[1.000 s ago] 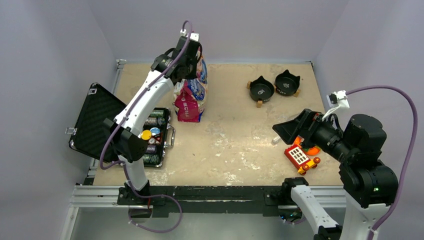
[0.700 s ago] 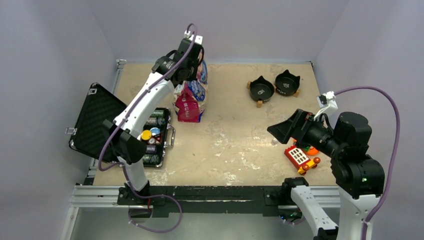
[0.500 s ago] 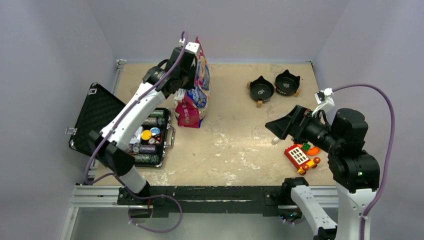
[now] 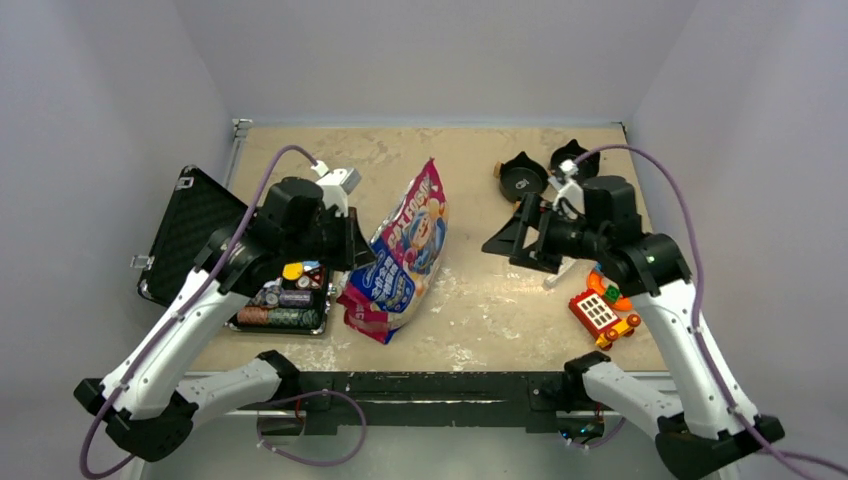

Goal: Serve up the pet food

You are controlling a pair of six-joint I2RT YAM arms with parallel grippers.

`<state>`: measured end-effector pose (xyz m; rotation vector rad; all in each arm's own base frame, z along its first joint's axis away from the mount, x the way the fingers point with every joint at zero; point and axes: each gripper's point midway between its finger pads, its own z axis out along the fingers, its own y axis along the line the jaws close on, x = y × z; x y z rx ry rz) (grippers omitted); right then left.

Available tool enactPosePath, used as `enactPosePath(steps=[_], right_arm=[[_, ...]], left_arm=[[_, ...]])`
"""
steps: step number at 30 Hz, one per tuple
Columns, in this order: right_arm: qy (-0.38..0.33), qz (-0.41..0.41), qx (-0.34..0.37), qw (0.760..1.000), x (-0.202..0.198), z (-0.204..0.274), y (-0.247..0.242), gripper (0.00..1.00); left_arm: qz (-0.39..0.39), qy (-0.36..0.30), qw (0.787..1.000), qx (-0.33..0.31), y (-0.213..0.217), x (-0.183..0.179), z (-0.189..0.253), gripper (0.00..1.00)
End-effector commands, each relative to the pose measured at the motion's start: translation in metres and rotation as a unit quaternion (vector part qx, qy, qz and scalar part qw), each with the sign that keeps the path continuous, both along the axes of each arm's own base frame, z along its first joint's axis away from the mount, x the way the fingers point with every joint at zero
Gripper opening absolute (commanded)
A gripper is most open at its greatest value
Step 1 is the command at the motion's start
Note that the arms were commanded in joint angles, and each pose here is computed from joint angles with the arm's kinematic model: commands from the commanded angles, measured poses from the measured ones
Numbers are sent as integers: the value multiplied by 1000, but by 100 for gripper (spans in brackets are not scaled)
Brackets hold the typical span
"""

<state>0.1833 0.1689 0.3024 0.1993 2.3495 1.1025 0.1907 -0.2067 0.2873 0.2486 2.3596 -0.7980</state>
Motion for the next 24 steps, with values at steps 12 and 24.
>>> enactPosePath(steps=[12, 24], right_arm=[[70, 22, 57, 996, 24, 21, 124, 66], [59, 33, 54, 996, 18, 44, 143, 54]], left_arm=[[-77, -37, 994, -66, -7, -36, 55, 44], [-33, -88, 995, -20, -5, 6, 67, 38]])
